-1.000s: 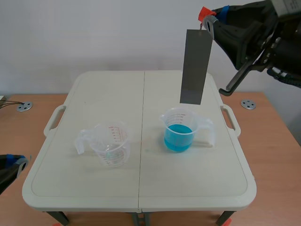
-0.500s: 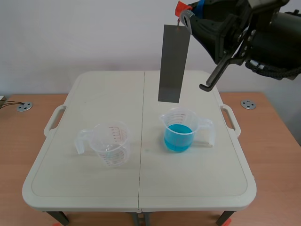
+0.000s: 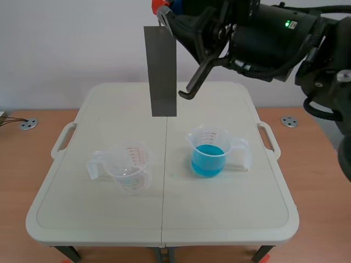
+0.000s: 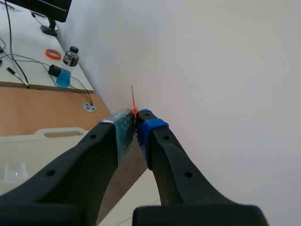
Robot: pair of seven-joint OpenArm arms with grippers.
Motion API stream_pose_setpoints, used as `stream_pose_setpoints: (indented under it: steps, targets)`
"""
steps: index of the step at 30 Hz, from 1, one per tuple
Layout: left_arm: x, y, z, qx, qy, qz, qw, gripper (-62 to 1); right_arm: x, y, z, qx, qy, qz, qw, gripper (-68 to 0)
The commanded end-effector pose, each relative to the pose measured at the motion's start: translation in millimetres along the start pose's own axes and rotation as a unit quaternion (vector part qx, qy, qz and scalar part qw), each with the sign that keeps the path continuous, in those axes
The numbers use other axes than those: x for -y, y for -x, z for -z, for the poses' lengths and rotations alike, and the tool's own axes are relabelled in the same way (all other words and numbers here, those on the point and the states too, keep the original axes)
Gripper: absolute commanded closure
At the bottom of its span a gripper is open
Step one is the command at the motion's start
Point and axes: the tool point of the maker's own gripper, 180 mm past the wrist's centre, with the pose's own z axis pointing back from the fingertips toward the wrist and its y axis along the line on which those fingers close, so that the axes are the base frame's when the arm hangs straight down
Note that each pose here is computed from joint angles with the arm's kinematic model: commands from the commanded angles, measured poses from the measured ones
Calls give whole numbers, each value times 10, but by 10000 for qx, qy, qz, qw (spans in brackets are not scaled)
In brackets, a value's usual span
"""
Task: Hold the metal plate by the orange handle, dip it into the blue solution, take it out and point at it, then put the plate back in the beaker on the left.
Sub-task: 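Put the plate into the left beaker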
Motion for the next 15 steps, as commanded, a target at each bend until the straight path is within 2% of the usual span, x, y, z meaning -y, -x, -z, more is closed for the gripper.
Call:
stream_pose_setpoints:
  steps: [1, 15]
  targets:
    - [-17, -58, 8, 109, -19, 12, 9999, -27, 25, -178, 62, 277, -18, -71, 9996, -13]
    - [-43, -10, 29, 19, -38, 16, 10000, -27, -420, -299, 399, 338, -482, 268, 9979, -13]
